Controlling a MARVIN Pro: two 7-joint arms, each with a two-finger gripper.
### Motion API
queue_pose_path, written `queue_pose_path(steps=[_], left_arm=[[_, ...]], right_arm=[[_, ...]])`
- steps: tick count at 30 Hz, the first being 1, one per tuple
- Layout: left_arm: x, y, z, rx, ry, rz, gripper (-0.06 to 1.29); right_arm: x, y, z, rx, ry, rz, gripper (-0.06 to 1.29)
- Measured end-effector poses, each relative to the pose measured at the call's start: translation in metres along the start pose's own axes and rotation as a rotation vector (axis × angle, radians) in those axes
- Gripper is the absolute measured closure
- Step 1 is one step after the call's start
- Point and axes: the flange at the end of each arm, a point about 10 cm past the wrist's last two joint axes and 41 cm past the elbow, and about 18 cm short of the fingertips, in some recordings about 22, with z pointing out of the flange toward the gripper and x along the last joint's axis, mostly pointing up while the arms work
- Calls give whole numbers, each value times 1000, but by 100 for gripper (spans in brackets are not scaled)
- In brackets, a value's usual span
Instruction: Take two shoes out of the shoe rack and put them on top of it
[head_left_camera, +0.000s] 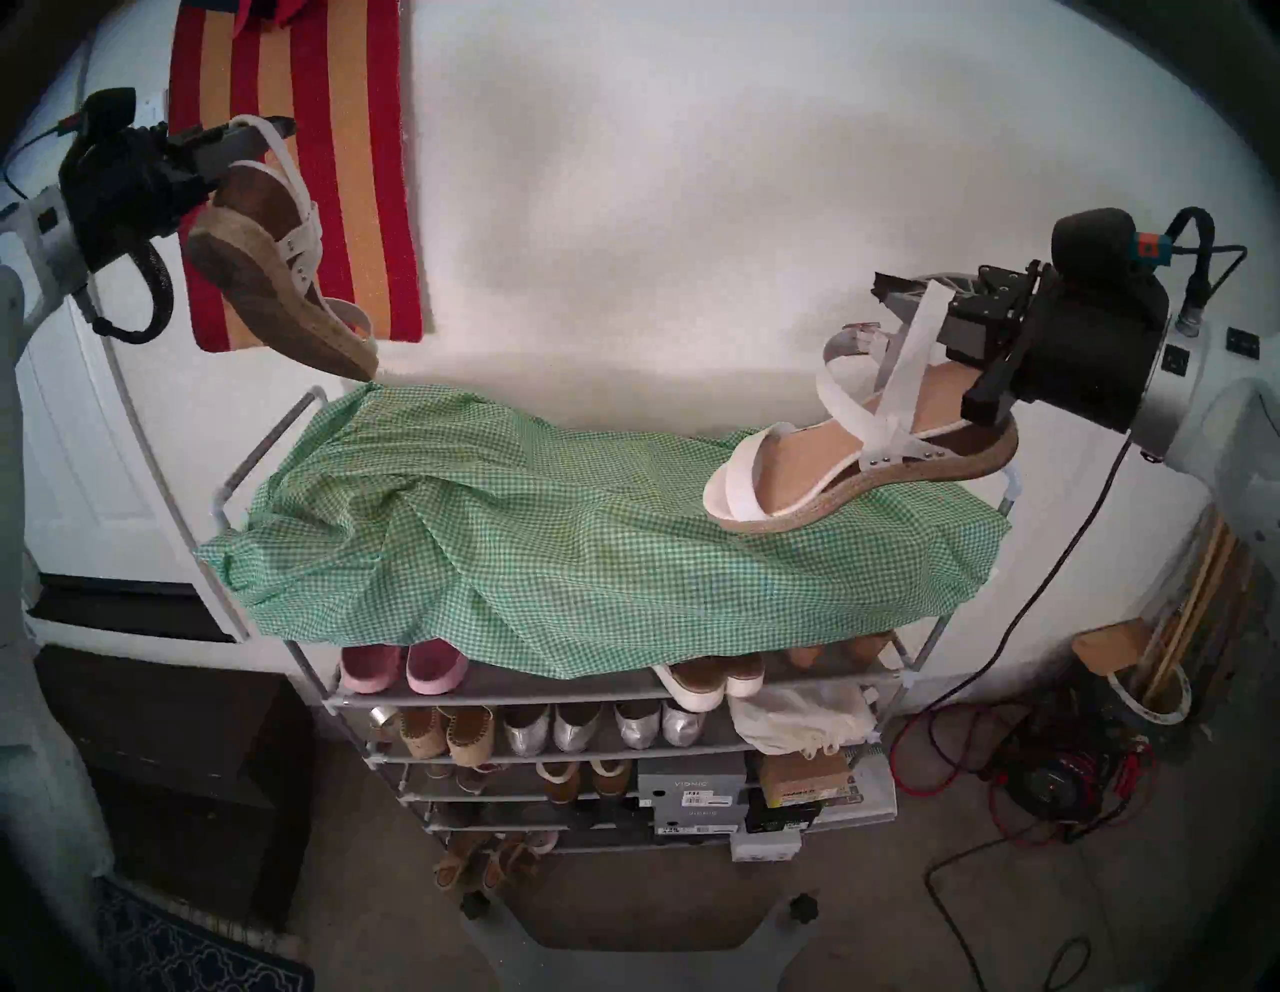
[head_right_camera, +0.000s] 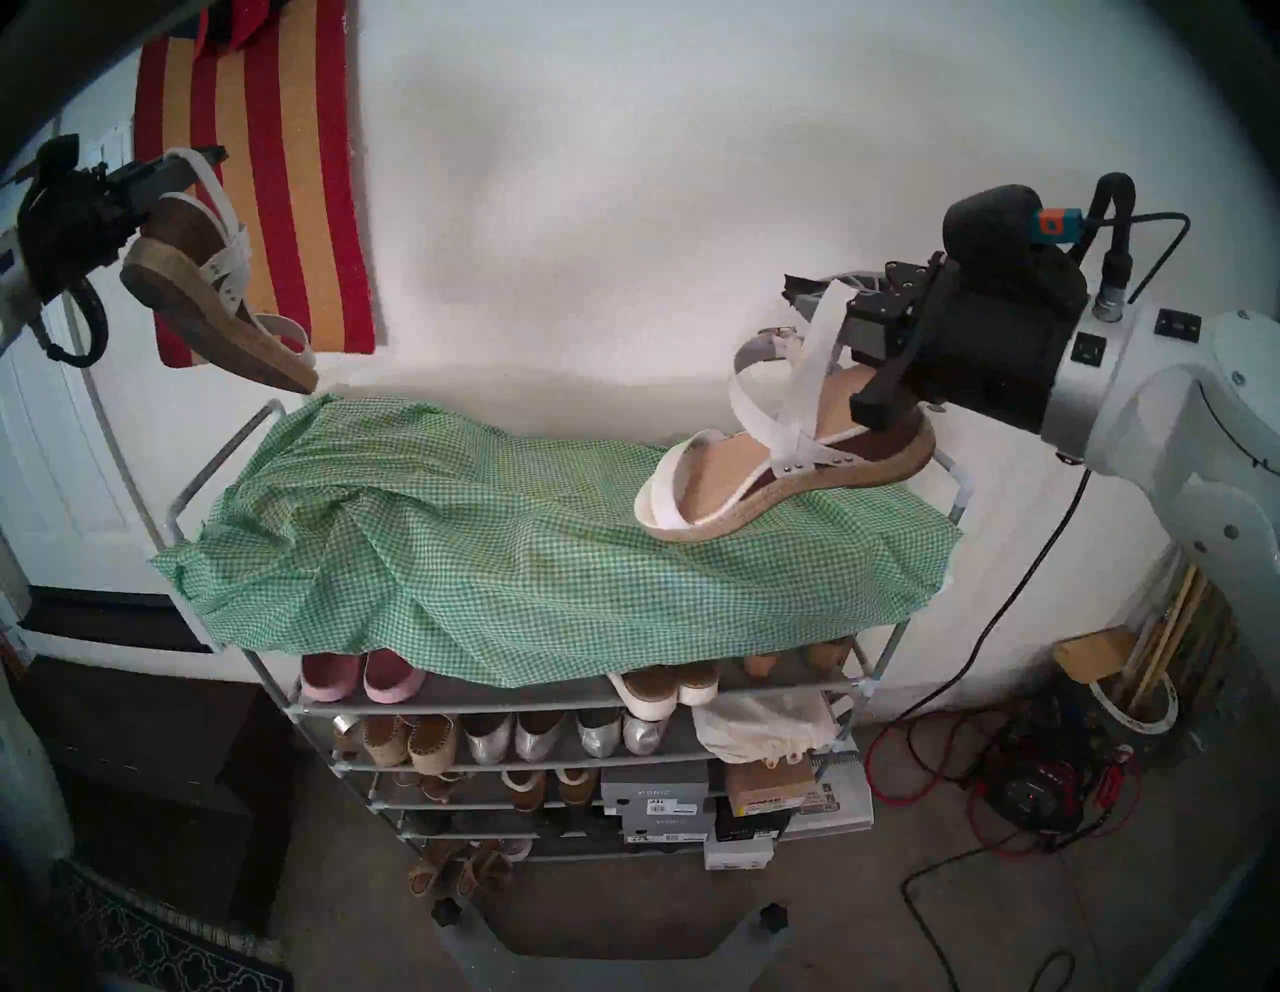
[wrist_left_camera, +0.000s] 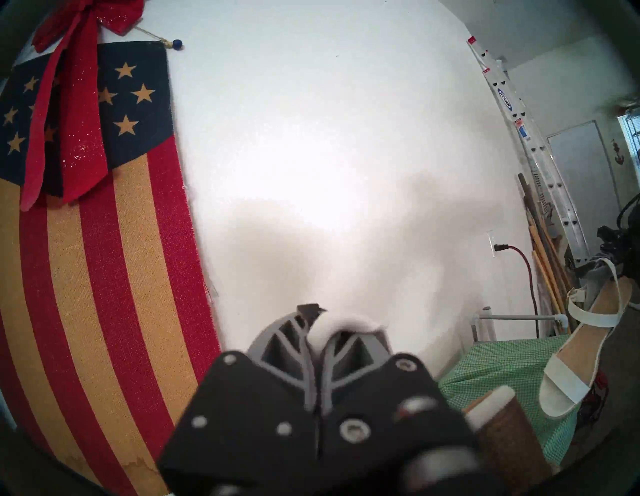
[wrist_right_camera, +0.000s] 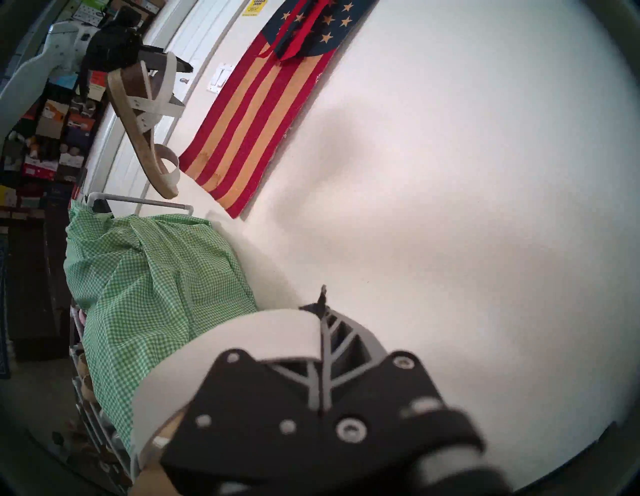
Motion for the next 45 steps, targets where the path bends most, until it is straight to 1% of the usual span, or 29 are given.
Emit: queue_pose_path(steps=[4,6,10,12,19,22,31,37,45], left_arm=[[-5,3,16,-8,-3,-9,124],[-12,6,28,-18,-11,-20,124],[-21,11,43,-28,-24,-32,124],[-28,15,54,-35,-36,-38,124],[-49,23,84,-46,-73,-55,124],[-61,26,99,-48,-97,-65,124],[-86,30,129,-33,-148,-81,124],[-99,30,144,-19,-179,-81,124],[-115,31,160,-2,-228,-70,124]], right_arm=[[3,7,1,-17,3,-10,125],[5,12,2,-29,5,-18,125],[8,19,2,-45,7,-26,125],[9,24,2,-57,7,-32,125],[7,35,2,-82,-1,-46,125],[2,37,4,-84,-14,-45,125],[-18,36,10,-75,-60,-32,125],[-30,36,13,-71,-87,-28,125],[-40,35,15,-70,-110,-34,125]])
